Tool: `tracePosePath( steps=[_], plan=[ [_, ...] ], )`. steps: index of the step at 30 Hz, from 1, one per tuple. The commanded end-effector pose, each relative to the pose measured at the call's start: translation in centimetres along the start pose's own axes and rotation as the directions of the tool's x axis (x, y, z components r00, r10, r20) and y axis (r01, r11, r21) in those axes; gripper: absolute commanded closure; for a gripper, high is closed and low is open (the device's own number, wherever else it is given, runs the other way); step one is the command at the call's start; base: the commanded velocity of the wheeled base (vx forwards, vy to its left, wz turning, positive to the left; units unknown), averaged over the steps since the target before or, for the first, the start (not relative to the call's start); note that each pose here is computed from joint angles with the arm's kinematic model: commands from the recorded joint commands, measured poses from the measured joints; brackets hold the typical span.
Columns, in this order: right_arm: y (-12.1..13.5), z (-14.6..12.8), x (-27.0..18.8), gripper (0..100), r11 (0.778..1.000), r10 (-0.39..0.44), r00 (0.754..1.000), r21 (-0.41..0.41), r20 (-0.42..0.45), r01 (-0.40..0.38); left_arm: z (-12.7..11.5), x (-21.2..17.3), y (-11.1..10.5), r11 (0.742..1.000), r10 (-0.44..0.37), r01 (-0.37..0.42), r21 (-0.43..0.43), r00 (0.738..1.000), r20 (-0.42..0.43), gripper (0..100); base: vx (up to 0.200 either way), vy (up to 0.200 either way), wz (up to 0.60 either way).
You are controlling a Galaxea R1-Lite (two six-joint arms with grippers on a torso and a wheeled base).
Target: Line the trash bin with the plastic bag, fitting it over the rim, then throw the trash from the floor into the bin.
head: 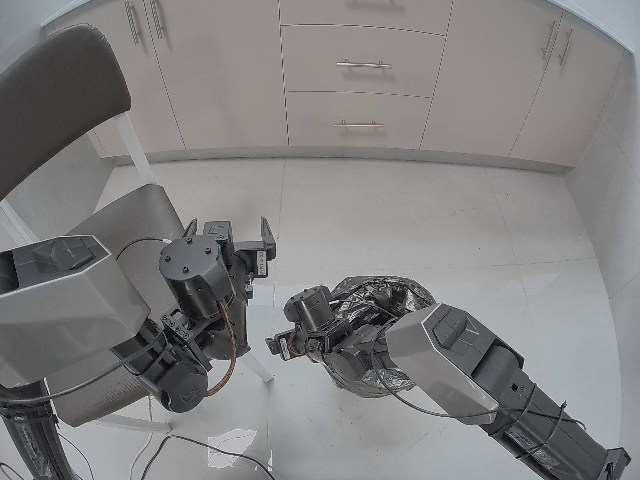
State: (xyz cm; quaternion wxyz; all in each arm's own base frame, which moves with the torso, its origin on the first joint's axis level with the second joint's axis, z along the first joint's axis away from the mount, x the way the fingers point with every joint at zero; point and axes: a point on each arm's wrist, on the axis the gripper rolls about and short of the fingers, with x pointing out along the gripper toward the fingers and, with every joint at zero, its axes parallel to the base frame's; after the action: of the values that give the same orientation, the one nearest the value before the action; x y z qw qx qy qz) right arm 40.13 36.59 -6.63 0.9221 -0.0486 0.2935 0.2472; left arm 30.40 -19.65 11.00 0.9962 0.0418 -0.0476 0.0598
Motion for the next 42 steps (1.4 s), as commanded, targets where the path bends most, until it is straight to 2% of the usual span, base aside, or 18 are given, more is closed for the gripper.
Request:
tracePosePath(
  steps=[1, 5, 9, 12, 14, 17, 18, 21, 24, 27, 31, 32, 33, 35, 36, 37, 38, 42],
  plan=[
    [-0.1, -0.1, 0.1, 0, 1.0, -0.013, 1.0, 0.0, 0.0, 0.013, -0.2, 0.0, -0.1, 1.0, -0.001, 0.001, 0.002, 1.0, -0.003, 0, 0.0, 0.0, 0.0],
    [0.2, 0.8, -0.5, 0, 1.0, -0.013, 1.0, 0.001, 0.021, 0.013, -0.2, 0.0, -0.1, 1.0, -0.002, 0.002, 0.003, 1.0, -0.004, 0, 0.0, 0.0, 0.0],
    [1.4, 3.6, -2.9, 0, 0.999, -0.008, 1.0, 0.035, 0.017, 0.007, -0.2, 0.0, -0.1, 1.0, -0.001, 0.001, 0.002, 1.0, -0.003, 0, 0.0, 0.0, 0.0],
    [2.3, 4.7, -4.8, 0, 0.996, 0.006, 0.999, 0.094, -0.05, -0.001, -0.2, 0.0, -0.1, 1.0, -0.001, 0.001, 0.002, 1.0, -0.003, 0, 0.0, 0.0, 0.0],
    [2.9, 5.1, -6.4, 0, 0.993, 0.01, 0.989, 0.114, -0.146, 0.007, -0.1, 0.0, -0.1, 1.0, -0.001, 0.001, 0.001, 1.0, -0.002, 0, 0.0, 0.0, 0.0],
    [3.1, 5.6, -8.0, 0, 0.991, 0.041, 0.972, 0.133, -0.23, -0.011, 0.0, 0.0, 0.0, 1.0, -0.001, 0.001, -0.003, 1.0, 0.001, 0, 0.0, 0.0, 0.0],
    [3.1, 5.6, -8.0, 0, 0.991, 0.041, 0.972, 0.133, -0.23, -0.011, 0.0, 0.0, 0.0, 1.0, -0.001, 0.001, -0.003, 1.0, 0.001, 0, 0.0, 0.0, 0.0],
    [3.0, 8.5, -10.7, 0, 0.983, 0.057, 0.982, 0.183, -0.182, -0.023, 0.2, -0.1, 0.0, 1.0, 0.0, 0.0, -0.008, 1.0, 0.006, 0, 0.0, 0.0, 0.0],
    [2.3, 9.4, -12.4, 0, 0.984, 0.051, 0.982, 0.179, -0.184, -0.018, 0.3, -0.1, 0.0, 1.0, 0.001, -0.001, -0.011, 1.0, 0.012, 0, 0.0, 0.0, 0.0],
    [0.8, 9.1, -13.6, 0, 0.985, 0.021, 0.976, 0.17, -0.214, 0.016, 0.5, -0.1, 0.1, 1.0, 0.002, -0.002, -0.015, 1.0, 0.017, 0, 0.0, 0.0, 0.0],
    [-2.2, 10.0, -14.0, 0, 0.977, -0.03, 0.979, 0.199, -0.202, 0.071, 0.9, -0.1, 0.2, 1.0, 0.003, -0.003, -0.022, 1.0, 0.024, 0, 0.0, 0.0, 0.0],
    [-4.4, 10.3, -13.7, 0, 0.969, -0.076, 0.978, 0.219, -0.194, 0.119, 1.0, -0.2, 0.2, 1.0, 0.004, -0.003, -0.025, 1.0, 0.027, 0, 0.0, 0.0, 0.0],
    [-5.1, 10.4, -13.5, 0, 0.966, -0.1, 0.977, 0.218, -0.188, 0.141, 1.0, -0.2, 0.2, 1.0, 0.004, -0.003, -0.025, 1.0, 0.027, 0, 0.0, 0.0, 0.0],
    [-8.7, 10.1, -12.4, 0, 0.946, -0.214, 0.959, 0.207, -0.184, 0.251, 1.0, -0.2, 0.2, 1.0, 0.004, -0.003, -0.025, 1.0, 0.027, 0, 0.0, 0.0, 0.0],
    [-9.7, 9.9, -12.1, 0, 0.938, -0.243, 0.953, 0.205, -0.184, 0.279, 1.0, -0.2, 0.2, 1.0, 0.004, -0.003, -0.025, 1.0, 0.027, 0, 0.0, 0.0, 0.0],
    [-9.7, 9.9, -12.1, 0, 0.938, -0.243, 0.953, 0.205, -0.184, 0.279, 1.0, -0.2, 0.2, 1.0, 0.004, -0.003, -0.025, 1.0, 0.027, 0, 0.0, 0.0, 0.0],
    [-11.6, 9.7, -11.6, 0, 0.921, -0.29, 0.94, 0.213, -0.179, 0.325, 1.0, -0.1, 0.3, 1.0, 0.005, -0.005, -0.024, 1.0, 0.027, 0, 0.0, 0.0, 0.0],
    [-14.3, 9.0, -10.5, 0, 0.905, -0.335, 0.928, 0.22, -0.163, 0.365, 0.9, -0.1, 0.3, 1.0, 0.005, -0.005, -0.023, 1.0, 0.025, 0, 0.0, 0.0, 0.0]
  ],
)
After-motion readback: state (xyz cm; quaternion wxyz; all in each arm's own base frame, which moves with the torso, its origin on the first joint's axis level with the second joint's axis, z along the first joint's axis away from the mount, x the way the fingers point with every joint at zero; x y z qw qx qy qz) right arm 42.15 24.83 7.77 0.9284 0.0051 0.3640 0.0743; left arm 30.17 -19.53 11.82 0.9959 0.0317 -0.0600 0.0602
